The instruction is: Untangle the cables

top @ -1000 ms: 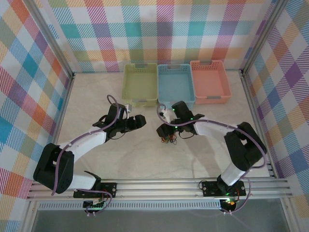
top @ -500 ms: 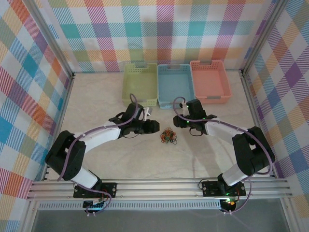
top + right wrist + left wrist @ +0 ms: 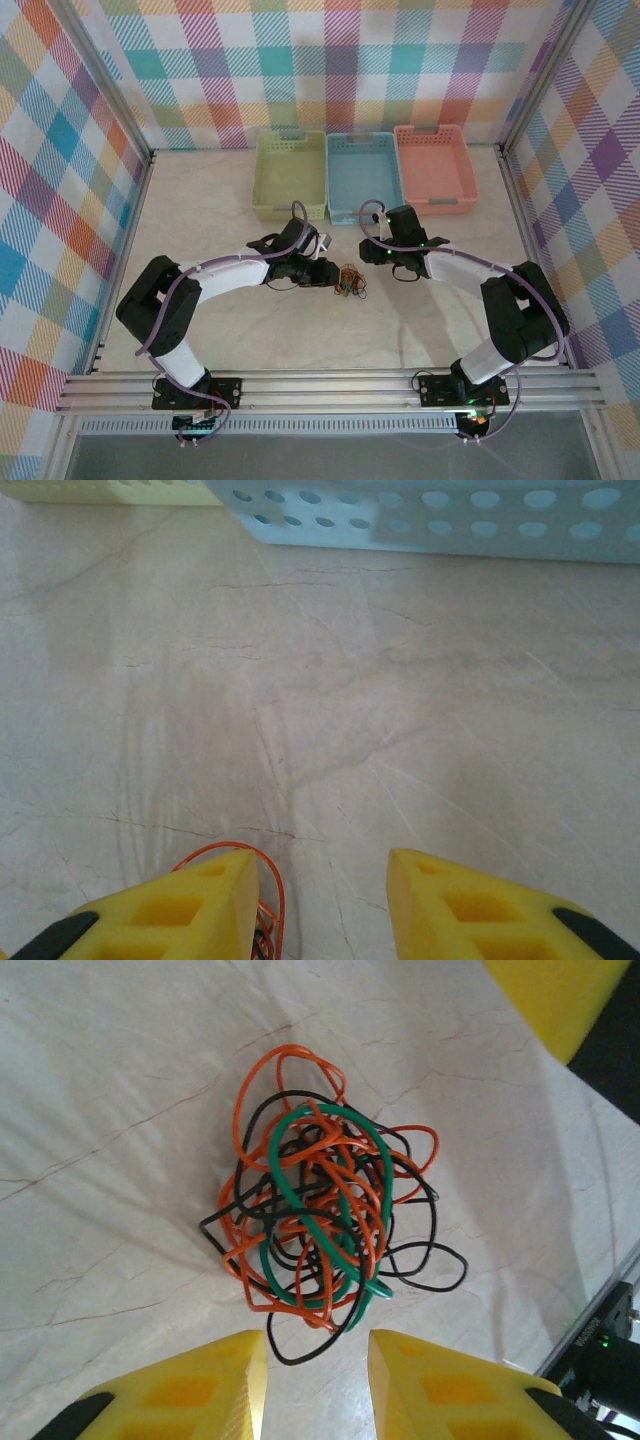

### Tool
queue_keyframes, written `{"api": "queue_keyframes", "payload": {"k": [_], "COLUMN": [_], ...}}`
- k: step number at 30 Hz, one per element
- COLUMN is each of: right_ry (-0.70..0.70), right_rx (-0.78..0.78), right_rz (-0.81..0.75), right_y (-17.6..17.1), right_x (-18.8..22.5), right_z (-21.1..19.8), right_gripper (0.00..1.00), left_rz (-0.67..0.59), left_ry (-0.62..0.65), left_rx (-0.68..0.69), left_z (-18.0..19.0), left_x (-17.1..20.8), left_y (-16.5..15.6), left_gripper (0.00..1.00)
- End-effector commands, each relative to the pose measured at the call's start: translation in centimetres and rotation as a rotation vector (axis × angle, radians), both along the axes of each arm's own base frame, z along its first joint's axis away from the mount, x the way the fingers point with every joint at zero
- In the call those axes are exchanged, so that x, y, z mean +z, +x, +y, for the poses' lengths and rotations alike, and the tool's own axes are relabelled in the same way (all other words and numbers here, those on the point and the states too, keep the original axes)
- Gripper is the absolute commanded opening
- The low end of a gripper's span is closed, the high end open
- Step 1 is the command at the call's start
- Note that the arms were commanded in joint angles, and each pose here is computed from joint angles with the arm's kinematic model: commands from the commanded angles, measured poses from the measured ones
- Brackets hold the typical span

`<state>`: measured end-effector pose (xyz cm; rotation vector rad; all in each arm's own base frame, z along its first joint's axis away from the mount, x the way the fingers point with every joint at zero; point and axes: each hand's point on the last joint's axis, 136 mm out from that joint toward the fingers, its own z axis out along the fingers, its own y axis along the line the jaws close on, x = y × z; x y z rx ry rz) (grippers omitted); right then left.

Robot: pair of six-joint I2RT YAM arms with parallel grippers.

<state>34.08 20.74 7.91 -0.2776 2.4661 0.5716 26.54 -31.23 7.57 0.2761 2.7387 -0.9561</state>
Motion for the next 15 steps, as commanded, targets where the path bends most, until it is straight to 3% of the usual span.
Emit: {"api": "queue_keyframes", "payload": {"k": [1,6,15], "right_ry": [0.014,0.008,0.008], "right_rx": [-0.006,-0.007,0.003], "right_rz": [0.009,0.01,0.03], "right_y": [0.4,0.5,0.5], "right_x": [0.2,0.1,-0.2], "right_z": [0.5,0.4,0.7], "right_gripper": [0.4,0.4,0.4], "left_rz": [0.011,0.079,0.093], "left_ry": [0.027,-0.013,-0.041], "left_rx": [-0.006,-0.028,-0.041], "left_z": [-0.2,-1.3,-1.8], "left_x": [-0.3,-1.4,-1.5], "left_y": [0.0,-0.6,-0.6], "left_gripper": [0.32,0.29,0.27]}}
